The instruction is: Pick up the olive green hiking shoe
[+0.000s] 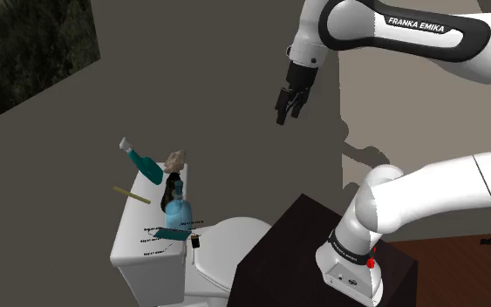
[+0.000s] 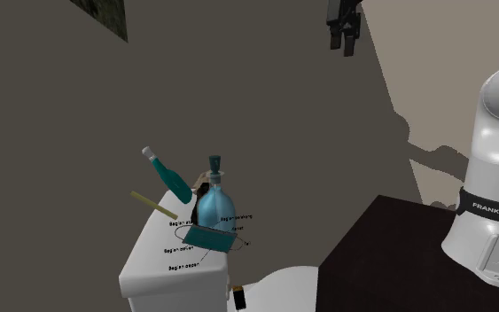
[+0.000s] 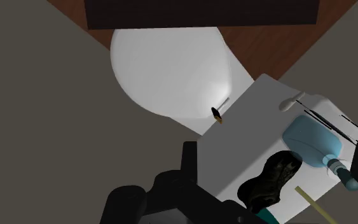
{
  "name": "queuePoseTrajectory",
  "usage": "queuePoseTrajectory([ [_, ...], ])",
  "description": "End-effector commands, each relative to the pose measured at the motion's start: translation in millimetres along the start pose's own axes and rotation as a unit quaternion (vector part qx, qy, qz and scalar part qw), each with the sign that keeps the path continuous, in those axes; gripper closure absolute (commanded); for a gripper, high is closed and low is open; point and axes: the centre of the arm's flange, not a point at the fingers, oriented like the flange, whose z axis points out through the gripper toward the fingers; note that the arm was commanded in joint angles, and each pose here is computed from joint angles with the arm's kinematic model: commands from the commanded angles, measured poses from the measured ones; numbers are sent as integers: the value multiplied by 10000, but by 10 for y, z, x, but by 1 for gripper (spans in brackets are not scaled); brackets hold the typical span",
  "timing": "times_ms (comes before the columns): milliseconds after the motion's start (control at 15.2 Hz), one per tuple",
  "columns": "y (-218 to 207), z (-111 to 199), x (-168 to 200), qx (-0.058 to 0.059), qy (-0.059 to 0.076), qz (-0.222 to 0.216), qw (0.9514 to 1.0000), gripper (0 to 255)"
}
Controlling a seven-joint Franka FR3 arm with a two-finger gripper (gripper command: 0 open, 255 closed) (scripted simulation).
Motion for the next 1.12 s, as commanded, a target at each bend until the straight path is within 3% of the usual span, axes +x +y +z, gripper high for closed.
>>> queuePoseTrajectory([
  [0, 0, 0, 0, 0, 0, 0, 10000, 0],
  [528, -494, 739, 563, 22, -5, 772, 9970, 0],
  [1056, -899, 1477, 1196, 45, -10, 1540, 9881, 0],
])
